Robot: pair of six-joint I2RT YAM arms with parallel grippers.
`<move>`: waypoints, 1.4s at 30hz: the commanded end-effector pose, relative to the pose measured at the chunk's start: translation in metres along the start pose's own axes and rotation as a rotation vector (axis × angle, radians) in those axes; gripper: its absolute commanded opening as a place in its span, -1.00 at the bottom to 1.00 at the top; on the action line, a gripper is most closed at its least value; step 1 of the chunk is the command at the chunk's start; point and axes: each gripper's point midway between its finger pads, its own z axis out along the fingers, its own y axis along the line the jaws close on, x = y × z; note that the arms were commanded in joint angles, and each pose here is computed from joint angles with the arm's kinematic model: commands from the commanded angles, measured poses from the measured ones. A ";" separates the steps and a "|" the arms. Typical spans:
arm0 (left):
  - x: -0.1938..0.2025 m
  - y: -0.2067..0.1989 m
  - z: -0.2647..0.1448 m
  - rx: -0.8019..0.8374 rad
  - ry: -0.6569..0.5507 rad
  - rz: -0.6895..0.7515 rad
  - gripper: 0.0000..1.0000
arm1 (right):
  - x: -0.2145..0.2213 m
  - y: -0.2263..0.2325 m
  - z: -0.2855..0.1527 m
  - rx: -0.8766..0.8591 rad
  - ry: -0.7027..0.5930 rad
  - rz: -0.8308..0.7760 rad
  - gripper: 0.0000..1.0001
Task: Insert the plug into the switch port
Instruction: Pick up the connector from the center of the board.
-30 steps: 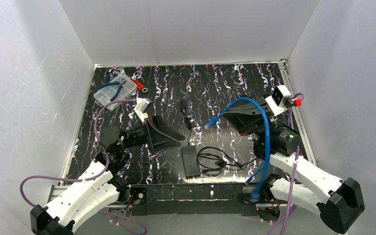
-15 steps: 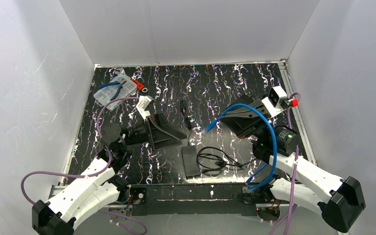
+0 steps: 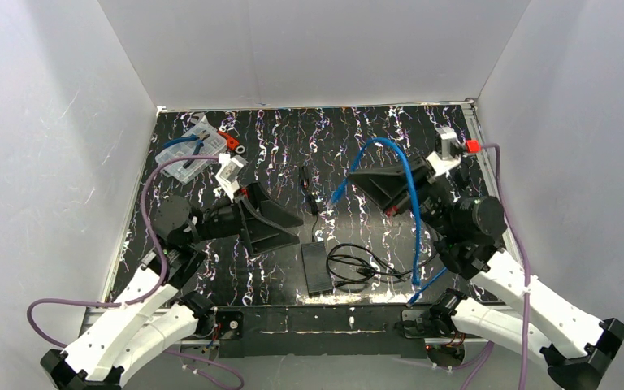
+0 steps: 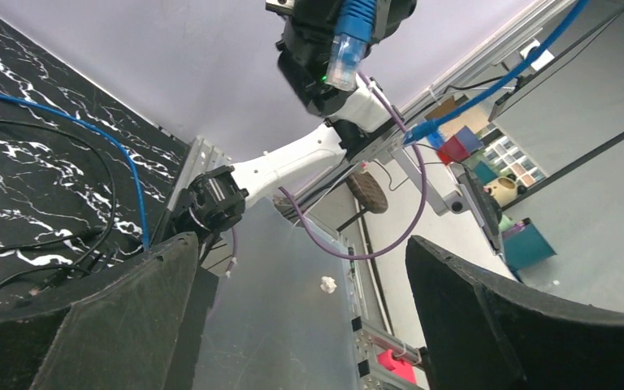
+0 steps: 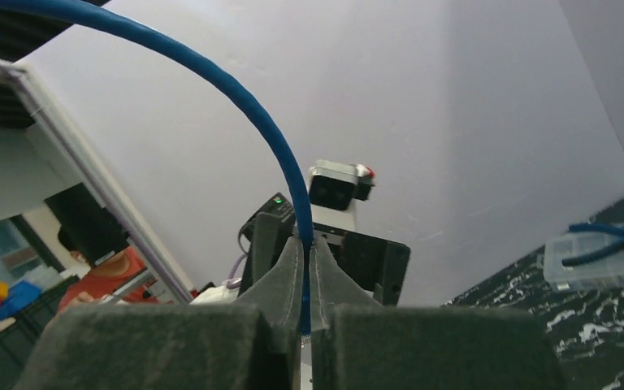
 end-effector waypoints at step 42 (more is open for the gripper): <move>0.021 0.086 -0.013 -0.502 0.081 0.516 0.99 | 0.057 -0.103 -0.016 0.764 0.222 0.104 -0.97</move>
